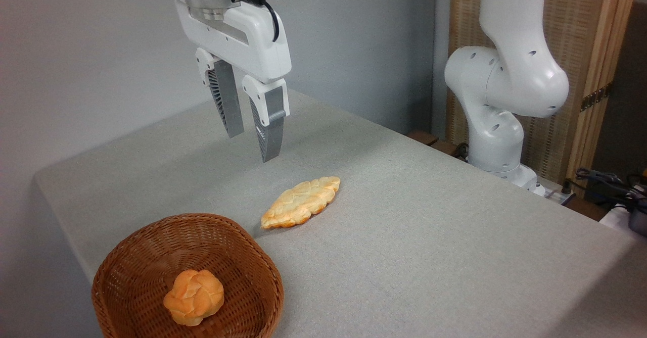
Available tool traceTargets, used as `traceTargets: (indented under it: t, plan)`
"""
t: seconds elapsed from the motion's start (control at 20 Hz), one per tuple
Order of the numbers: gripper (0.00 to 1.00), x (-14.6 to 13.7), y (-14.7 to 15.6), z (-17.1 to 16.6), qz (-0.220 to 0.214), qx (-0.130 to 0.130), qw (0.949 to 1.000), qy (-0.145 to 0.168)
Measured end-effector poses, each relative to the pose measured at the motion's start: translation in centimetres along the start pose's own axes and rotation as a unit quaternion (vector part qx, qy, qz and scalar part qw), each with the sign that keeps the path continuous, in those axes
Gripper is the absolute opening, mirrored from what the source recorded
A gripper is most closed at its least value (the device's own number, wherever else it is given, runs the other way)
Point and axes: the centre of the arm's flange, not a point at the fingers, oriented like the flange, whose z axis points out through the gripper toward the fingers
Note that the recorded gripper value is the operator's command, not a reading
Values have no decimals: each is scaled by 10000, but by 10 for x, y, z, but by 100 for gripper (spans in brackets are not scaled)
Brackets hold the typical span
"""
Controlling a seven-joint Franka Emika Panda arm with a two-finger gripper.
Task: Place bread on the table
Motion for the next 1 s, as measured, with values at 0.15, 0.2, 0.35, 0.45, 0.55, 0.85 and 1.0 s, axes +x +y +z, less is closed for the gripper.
traceTargets:
  t: [0.15, 0.2, 0.35, 0.45, 0.55, 0.85, 1.0]
  plan:
    - [100, 0, 0, 1, -4, -4, 10000, -5]
    - [100, 0, 0, 1, -4, -3, 10000, -3]
    - [100, 0, -1, 0, -5, 21, 10000, 23]
    - [100, 1, -1, 0, -5, 42, 10000, 46]
    - [100, 2, -2, -1, -6, 92, 9999, 103]
    - [100, 15, -14, 9, -7, 436, 9978, 490]
    - [100, 22, -24, 26, -53, 536, 9967, 608]
